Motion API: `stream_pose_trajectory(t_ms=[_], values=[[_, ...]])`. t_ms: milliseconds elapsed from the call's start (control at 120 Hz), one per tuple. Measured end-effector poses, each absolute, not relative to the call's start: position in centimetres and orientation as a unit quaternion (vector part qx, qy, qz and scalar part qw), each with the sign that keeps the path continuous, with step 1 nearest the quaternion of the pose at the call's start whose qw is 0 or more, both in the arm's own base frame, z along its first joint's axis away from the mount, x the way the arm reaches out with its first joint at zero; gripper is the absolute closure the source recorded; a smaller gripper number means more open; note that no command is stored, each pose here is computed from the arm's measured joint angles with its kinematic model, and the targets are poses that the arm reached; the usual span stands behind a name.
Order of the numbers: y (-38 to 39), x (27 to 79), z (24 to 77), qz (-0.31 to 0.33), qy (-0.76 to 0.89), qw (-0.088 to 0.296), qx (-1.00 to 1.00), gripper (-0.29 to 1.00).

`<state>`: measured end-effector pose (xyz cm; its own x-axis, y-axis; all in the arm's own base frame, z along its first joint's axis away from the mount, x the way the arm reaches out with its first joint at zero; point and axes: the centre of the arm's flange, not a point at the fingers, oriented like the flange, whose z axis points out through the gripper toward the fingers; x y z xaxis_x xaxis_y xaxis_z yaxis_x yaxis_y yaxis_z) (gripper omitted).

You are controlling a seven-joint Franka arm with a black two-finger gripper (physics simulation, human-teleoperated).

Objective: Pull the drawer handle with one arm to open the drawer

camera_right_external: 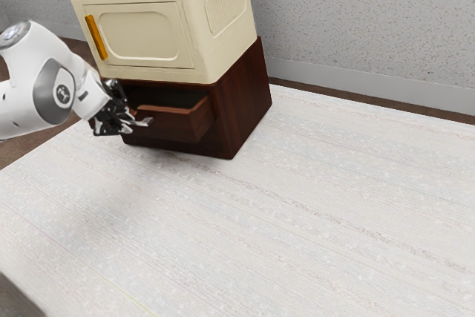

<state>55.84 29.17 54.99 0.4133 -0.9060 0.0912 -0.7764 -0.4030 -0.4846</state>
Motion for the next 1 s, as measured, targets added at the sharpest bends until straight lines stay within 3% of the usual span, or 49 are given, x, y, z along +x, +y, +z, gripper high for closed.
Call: stream_pose_trajectory(t_ms=[258,1000], values=[[28.5,53.7,55.4,-0.179,0.512,0.180,-0.820,0.65],[27.5,47.3,54.8,-0.183,0.505,0.160,-0.828,0.66]])
